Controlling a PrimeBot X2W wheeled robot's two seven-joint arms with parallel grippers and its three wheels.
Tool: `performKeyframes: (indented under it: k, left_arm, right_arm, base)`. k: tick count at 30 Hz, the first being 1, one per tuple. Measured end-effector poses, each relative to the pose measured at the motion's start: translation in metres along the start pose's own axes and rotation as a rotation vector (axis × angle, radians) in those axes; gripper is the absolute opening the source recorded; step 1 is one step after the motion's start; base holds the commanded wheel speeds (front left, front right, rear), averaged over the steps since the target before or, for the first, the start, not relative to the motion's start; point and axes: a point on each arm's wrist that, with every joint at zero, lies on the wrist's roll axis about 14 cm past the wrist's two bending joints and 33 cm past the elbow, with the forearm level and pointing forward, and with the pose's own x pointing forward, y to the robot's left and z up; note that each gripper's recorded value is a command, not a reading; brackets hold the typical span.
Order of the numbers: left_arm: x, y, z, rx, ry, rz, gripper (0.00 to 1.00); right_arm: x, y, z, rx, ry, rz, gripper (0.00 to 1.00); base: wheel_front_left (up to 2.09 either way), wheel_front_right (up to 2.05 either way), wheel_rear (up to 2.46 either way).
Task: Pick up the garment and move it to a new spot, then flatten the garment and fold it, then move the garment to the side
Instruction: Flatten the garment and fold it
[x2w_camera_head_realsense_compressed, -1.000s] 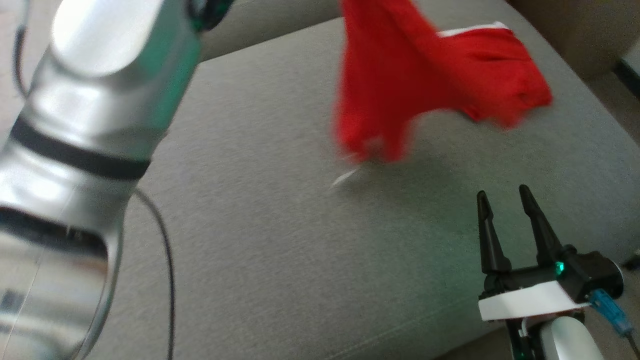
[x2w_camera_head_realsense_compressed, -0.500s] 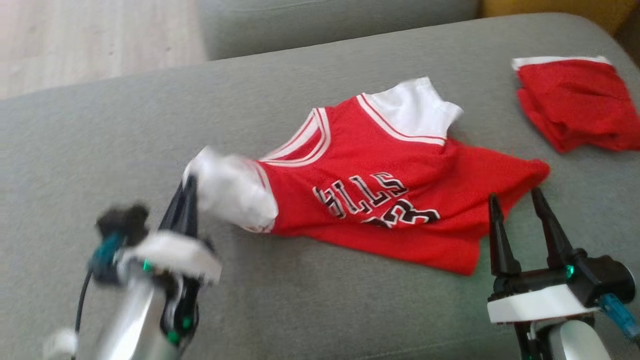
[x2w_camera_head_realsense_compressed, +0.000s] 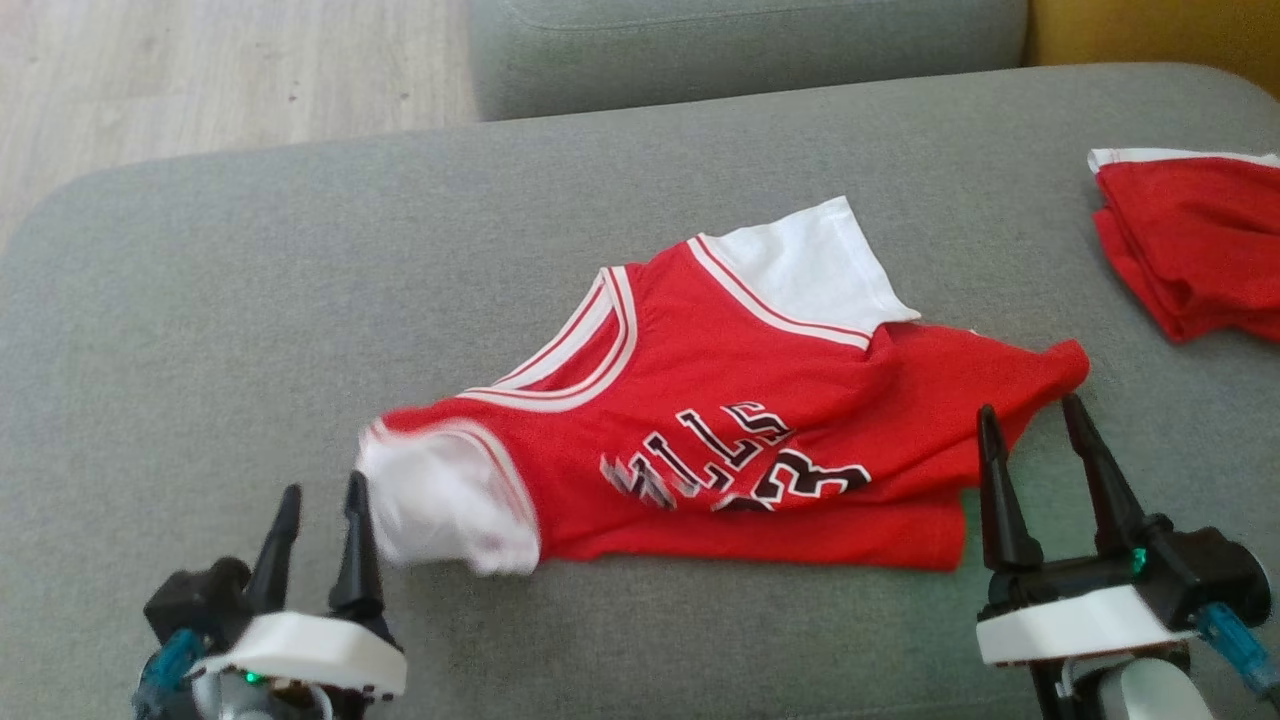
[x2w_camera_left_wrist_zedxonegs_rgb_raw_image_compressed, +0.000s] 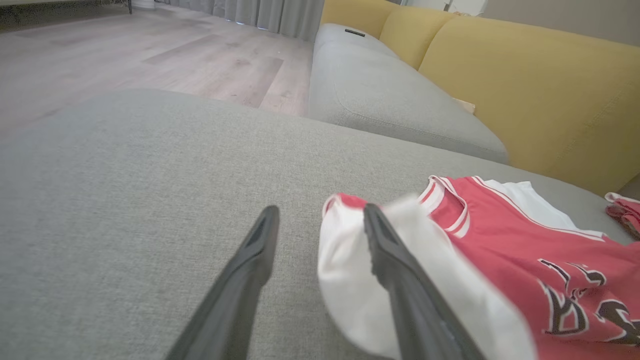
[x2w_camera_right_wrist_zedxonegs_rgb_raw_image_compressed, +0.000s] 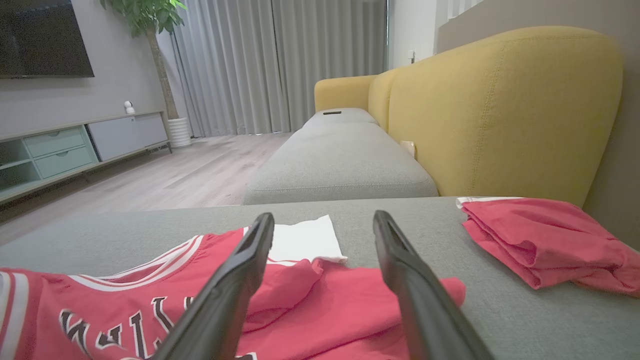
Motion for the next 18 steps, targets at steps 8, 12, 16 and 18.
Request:
performKeyframes:
  k: [8, 12, 16, 18]
  left_arm:
    - [-0.013, 0.014, 0.020, 0.122, -0.062, 0.047, 1.00]
    - [-0.027, 0.010, -0.011, 0.208, 0.038, -0.005, 1.00]
    - [-0.039, 0.027, -0.034, 0.291, 0.129, 0.018, 1.00]
    - [-0.042, 0.035, -0.044, 0.294, 0.168, 0.035, 1.00]
  right_arm:
    - [0.003, 0.008, -0.007, 0.007, 0.021, 0.024, 1.00]
    - [0.005, 0.010, -0.012, 0.010, 0.036, 0.031, 1.00]
    - [0.006, 0.008, -0.017, 0.012, 0.049, 0.026, 1.00]
    - [0.007, 0.006, -0.018, 0.011, 0.053, 0.020, 1.00]
  base:
    - [0.00, 0.00, 0.00]
    - [0.00, 0.00, 0.00]
    - [0.00, 0.00, 0.00]
    - [0.00, 0.00, 0.00]
